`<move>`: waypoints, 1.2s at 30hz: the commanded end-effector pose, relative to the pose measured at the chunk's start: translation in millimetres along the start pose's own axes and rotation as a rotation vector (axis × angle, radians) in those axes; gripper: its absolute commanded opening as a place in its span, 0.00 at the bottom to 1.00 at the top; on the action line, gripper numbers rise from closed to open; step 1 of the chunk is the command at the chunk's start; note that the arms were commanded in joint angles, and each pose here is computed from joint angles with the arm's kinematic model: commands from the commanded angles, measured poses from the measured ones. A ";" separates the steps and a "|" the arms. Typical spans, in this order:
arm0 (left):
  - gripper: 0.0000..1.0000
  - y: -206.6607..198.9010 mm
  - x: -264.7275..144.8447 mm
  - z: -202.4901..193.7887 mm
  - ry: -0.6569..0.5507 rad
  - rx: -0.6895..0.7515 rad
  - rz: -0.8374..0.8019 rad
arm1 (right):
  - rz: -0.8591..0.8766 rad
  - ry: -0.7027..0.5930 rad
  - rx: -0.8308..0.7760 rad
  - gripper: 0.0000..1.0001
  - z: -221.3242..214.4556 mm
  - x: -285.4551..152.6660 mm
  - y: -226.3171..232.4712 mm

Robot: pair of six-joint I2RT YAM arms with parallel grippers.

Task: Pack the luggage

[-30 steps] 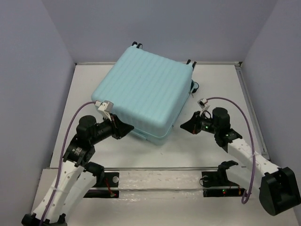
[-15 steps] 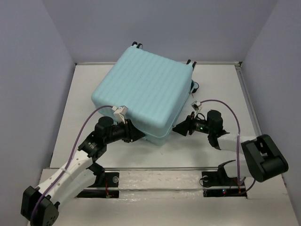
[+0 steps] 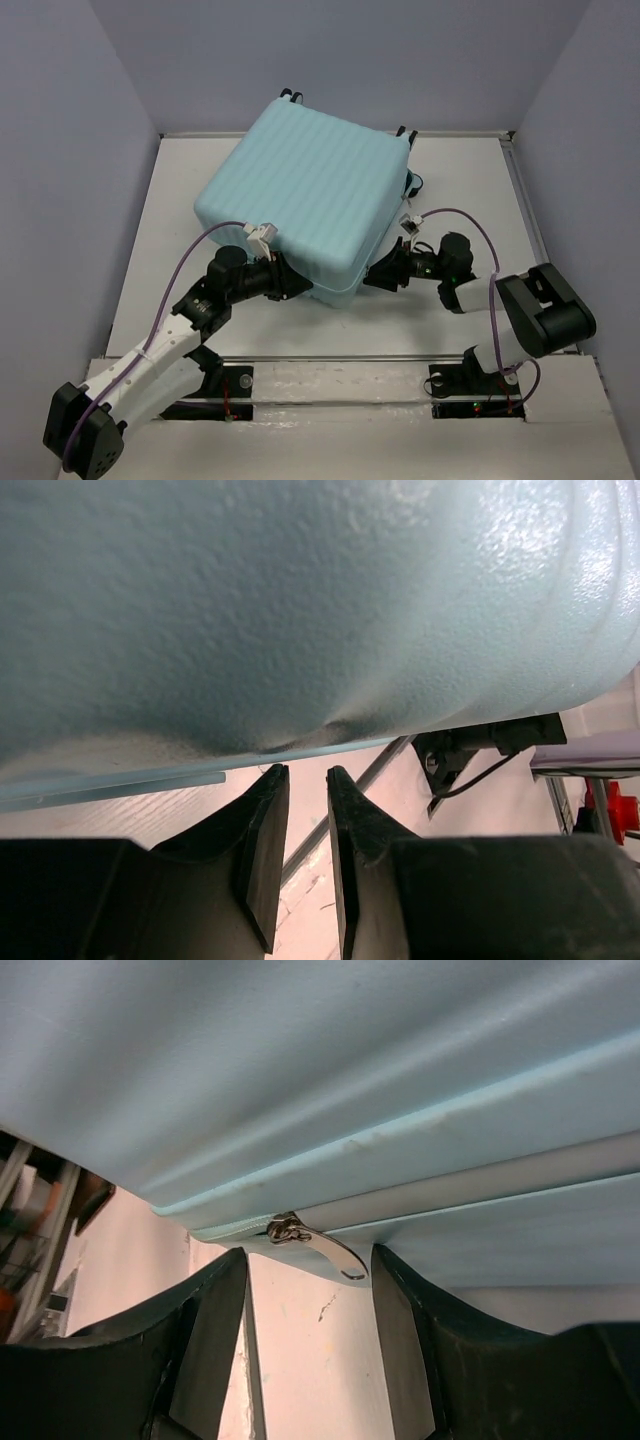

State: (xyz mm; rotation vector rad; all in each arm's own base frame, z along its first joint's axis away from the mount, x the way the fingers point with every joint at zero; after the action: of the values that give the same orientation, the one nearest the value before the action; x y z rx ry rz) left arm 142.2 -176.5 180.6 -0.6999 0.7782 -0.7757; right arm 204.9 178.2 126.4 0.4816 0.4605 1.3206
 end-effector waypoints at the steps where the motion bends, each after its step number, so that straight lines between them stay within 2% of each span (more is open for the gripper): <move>1: 0.33 -9.5 2.5 6.6 -0.031 0.021 -0.045 | 0.005 -0.051 -0.187 0.59 29.6 2.5 9.0; 11: 0.33 -21.7 6.4 8.5 -0.047 0.018 -0.091 | 0.017 -0.028 -0.148 0.32 27.0 10.8 7.9; 16: 0.33 -30.6 11.3 14.4 -0.054 0.027 -0.129 | 0.000 -0.056 -0.154 0.08 30.3 11.6 12.3; 21: 0.33 -43.6 22.0 29.5 -0.083 0.055 -0.158 | -0.044 -0.050 -0.133 0.07 23.1 11.4 23.8; 29: 0.33 -66.6 40.0 66.1 -0.185 0.072 -0.173 | -0.296 0.112 -0.044 0.07 -33.5 7.8 54.8; 36: 0.33 -76.3 55.0 78.0 -0.230 0.061 -0.190 | -0.307 0.224 0.032 0.07 -66.6 25.4 95.5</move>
State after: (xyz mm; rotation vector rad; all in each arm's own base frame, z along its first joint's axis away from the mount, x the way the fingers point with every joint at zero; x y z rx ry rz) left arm 181.3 -225.2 211.0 -0.7419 0.7423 -0.7996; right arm 123.4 213.8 145.6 0.3017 0.5307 1.1015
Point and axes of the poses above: each gripper's point midway between its finger pads, its own x axis out along the fingers, its own y axis along the line the jaws close on, z = x × y, the point moved 7 cm from there along -x, back along the fingers, and after that the axes turned 6 degrees about -x, right-handed, at the moved point
